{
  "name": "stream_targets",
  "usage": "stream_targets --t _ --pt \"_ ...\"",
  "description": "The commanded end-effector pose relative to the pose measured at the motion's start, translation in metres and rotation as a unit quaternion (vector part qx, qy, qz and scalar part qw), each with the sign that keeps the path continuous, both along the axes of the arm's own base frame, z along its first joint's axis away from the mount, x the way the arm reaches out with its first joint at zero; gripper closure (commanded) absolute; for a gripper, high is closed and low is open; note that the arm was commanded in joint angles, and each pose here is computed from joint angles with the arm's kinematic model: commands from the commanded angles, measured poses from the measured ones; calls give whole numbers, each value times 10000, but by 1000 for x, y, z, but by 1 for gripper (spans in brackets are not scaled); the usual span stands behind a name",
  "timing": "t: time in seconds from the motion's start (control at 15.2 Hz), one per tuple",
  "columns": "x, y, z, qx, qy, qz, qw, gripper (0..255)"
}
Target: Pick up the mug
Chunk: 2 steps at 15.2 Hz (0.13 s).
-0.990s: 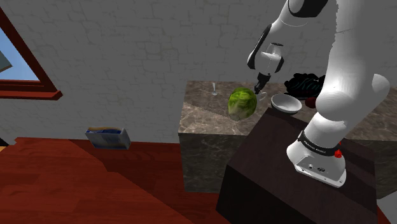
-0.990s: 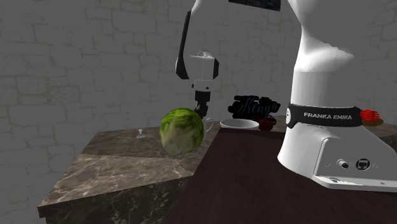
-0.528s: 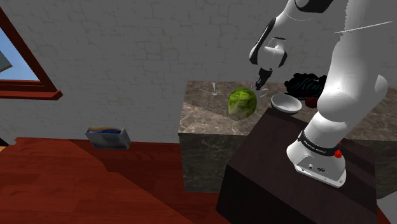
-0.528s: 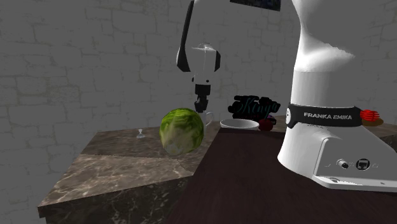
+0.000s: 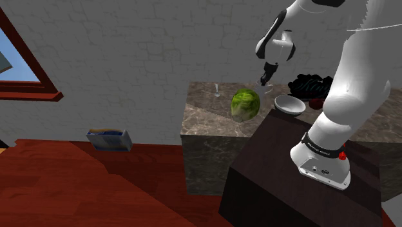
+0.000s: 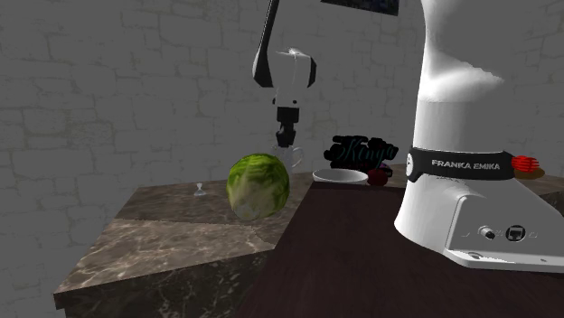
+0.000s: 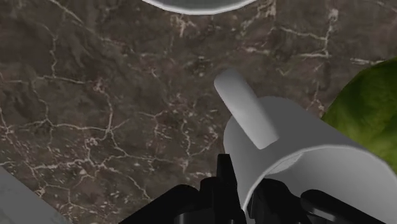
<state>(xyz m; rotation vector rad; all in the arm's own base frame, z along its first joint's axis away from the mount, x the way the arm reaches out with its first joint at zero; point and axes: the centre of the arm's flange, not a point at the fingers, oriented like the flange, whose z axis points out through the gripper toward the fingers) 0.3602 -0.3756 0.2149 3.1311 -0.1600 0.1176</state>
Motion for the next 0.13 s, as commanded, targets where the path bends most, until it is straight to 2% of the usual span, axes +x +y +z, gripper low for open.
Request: stream_targets --t 0.0,0.07 --pt "0 0 5 1 2 0 10000 255" --pt "0 0 5 1 2 0 10000 255"
